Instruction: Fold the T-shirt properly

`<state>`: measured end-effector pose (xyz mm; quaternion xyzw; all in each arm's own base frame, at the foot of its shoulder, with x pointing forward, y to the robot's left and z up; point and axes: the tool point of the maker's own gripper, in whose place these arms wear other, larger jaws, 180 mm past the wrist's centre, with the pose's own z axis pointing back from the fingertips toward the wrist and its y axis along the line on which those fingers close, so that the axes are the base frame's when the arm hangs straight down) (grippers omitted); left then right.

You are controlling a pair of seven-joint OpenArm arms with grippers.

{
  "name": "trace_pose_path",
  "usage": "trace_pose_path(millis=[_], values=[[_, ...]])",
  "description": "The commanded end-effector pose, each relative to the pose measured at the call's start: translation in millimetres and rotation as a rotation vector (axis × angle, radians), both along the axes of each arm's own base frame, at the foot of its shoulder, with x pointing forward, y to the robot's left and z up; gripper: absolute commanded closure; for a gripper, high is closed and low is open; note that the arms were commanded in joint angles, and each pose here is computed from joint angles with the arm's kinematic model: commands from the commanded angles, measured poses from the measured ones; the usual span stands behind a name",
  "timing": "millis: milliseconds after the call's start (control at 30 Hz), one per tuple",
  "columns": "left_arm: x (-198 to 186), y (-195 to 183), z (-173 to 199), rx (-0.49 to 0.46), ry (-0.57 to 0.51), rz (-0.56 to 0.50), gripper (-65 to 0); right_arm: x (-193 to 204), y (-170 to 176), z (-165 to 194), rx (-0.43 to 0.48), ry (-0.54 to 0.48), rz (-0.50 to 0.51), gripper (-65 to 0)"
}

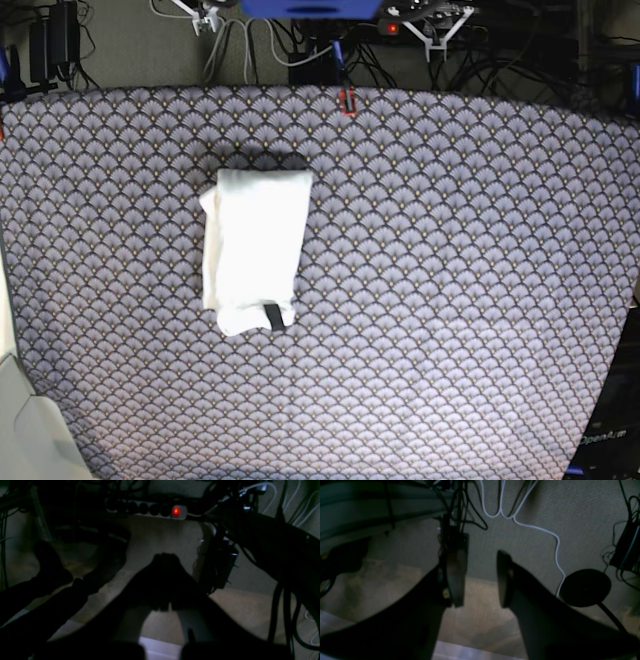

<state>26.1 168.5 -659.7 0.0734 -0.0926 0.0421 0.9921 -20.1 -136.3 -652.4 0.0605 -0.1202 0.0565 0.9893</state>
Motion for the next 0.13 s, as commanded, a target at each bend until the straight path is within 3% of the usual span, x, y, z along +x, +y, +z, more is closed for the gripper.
trace_pose_path(millis=[0, 100], values=[[2.2, 2.7, 0.7, 0.008, -0.010, -0.006, -0.3, -1.6, -2.5, 0.8, 0.001, -0.005, -0.009, -19.8], [2.5, 2.7, 0.7, 0.008, -0.012, -0.006, -0.3, 0.2, -2.4, 1.0, 0.002, -0.011, -0.009, -19.8]])
